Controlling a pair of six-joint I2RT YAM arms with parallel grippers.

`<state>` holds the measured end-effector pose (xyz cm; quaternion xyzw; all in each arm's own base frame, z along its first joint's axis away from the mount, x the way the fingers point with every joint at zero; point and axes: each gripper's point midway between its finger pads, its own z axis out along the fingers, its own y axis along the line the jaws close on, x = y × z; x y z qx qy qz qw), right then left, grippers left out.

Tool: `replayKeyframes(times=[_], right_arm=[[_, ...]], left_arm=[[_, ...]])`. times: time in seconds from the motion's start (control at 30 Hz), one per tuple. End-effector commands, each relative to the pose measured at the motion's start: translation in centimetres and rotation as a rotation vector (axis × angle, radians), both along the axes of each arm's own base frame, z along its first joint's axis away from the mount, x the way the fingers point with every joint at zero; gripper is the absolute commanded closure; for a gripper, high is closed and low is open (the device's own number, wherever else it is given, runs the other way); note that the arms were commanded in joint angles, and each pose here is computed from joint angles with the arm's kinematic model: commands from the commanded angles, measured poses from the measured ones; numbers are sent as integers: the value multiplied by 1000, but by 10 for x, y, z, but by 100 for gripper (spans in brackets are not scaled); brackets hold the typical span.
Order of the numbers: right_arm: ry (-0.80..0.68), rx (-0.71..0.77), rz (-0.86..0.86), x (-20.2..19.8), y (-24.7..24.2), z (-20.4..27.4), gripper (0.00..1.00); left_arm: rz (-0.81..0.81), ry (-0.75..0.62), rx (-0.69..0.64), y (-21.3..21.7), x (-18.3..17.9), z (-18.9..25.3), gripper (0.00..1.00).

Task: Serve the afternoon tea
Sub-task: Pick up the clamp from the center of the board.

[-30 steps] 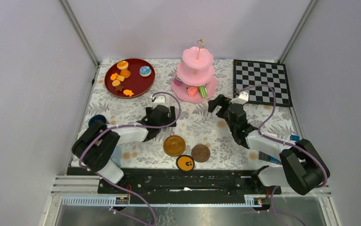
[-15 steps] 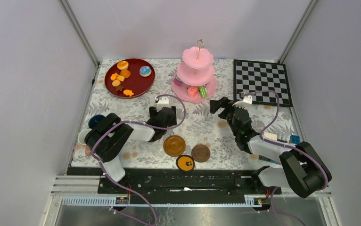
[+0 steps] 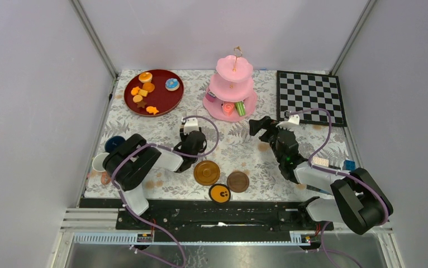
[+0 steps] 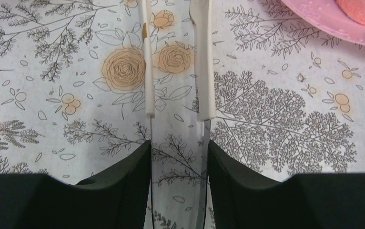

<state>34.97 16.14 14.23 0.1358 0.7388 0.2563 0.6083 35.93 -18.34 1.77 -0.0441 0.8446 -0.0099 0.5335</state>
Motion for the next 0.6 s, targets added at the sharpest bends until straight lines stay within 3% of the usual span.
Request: replayKeyframes(times=[0.0, 0.33, 0.47, 0.57], right_arm=[[-57, 17, -13, 6, -1, 15, 0], [-57, 6, -26, 8, -6, 15, 0], [-44, -23, -36, 13, -9, 12, 0], [-34, -27, -39, 18, -9, 10, 0]], left_arm=[[-33, 56, 18, -1, -8, 10, 55], [-138, 151, -199, 4, 8, 96, 56], [-154, 238, -274, 38, 19, 131, 56], [-169, 230, -310, 62, 34, 167, 57]])
